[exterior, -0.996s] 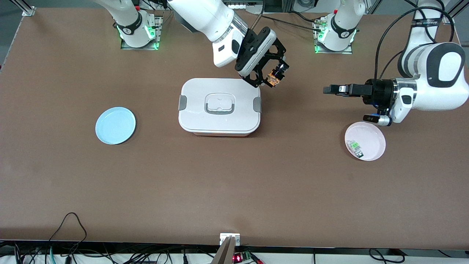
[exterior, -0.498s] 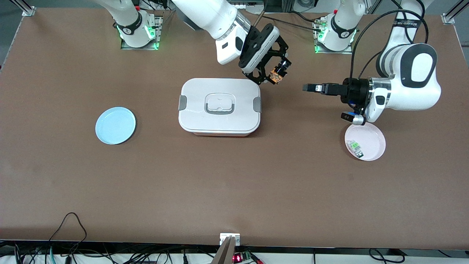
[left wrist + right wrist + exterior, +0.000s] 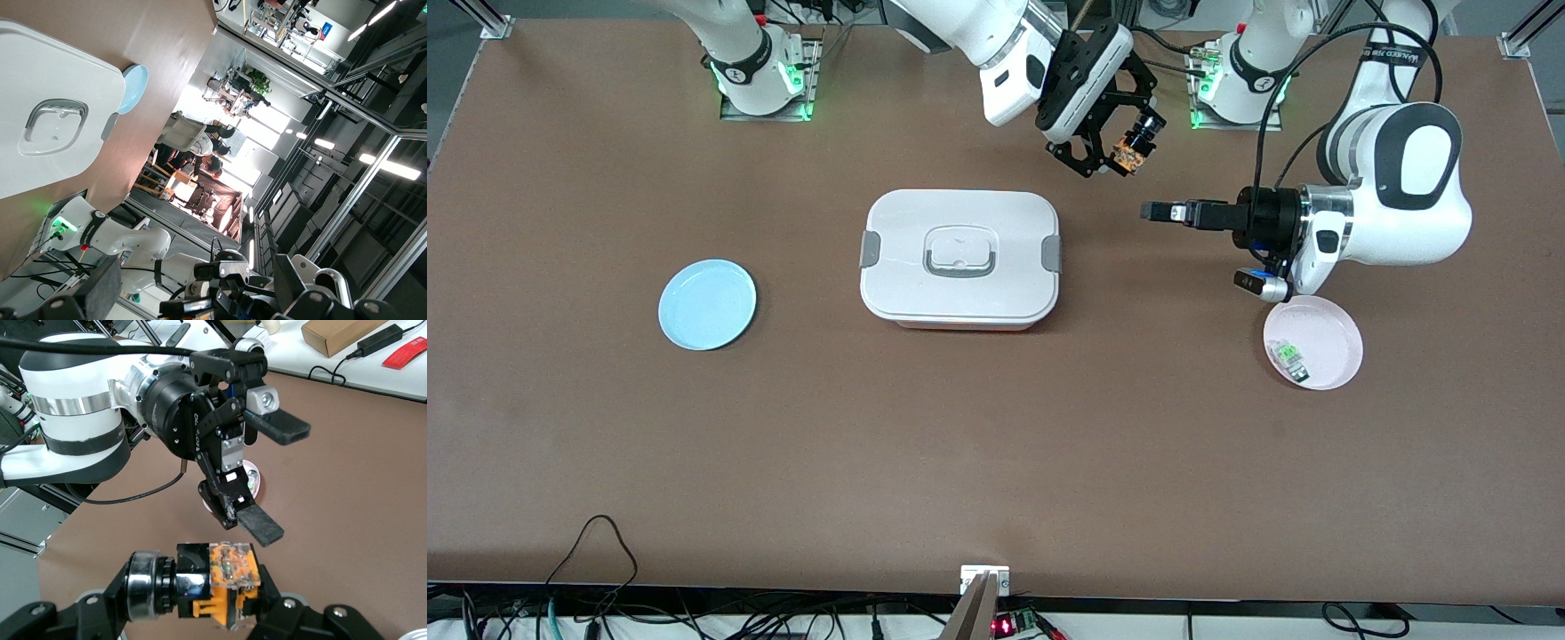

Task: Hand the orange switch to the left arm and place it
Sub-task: 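Raise the switch with the right gripper while the left gripper approaches it, then close the left gripper on the orange switch beside the right gripper, then open the right gripper and pull it away from the switch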

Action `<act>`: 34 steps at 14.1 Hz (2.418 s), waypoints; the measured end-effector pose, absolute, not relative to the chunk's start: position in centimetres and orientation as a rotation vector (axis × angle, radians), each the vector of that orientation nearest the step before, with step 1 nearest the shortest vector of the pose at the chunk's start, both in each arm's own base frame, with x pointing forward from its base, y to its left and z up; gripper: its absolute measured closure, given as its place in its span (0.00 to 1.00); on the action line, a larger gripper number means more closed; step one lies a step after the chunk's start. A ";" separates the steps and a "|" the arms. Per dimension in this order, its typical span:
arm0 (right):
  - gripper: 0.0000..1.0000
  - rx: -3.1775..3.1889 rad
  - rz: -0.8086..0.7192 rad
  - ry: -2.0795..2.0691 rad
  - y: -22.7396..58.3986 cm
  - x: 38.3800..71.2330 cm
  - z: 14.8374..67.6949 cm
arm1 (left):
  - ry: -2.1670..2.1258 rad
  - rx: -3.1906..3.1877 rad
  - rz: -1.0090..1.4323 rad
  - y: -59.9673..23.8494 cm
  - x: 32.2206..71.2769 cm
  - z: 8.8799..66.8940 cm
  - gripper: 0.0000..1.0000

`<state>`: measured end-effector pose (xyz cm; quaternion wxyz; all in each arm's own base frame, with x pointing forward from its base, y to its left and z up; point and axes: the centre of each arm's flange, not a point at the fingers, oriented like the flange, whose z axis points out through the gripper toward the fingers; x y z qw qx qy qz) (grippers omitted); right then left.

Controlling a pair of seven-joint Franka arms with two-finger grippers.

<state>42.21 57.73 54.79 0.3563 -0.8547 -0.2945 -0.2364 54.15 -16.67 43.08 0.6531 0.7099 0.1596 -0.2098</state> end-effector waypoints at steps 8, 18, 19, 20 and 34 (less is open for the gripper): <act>0.27 -2.206 -0.608 -0.751 57.9 42.0 54.8 | 0.405 1.589 -0.623 -18.0 52.4 44.7 0.00; 0.27 -2.207 -0.605 -0.739 57.9 42.0 54.8 | 0.387 1.567 -0.708 -18.4 50.4 43.9 0.25; 0.27 -2.207 -0.605 -0.739 57.9 42.0 54.8 | 0.393 1.564 -0.725 -18.4 50.2 44.0 0.38; 0.27 -2.207 -0.605 -0.738 57.9 42.0 54.8 | 0.400 1.562 -0.739 -18.4 50.0 44.1 0.43; 0.27 -2.204 -0.599 -0.708 58.3 41.8 54.5 | 0.399 1.582 -0.753 -18.2 49.6 44.6 0.62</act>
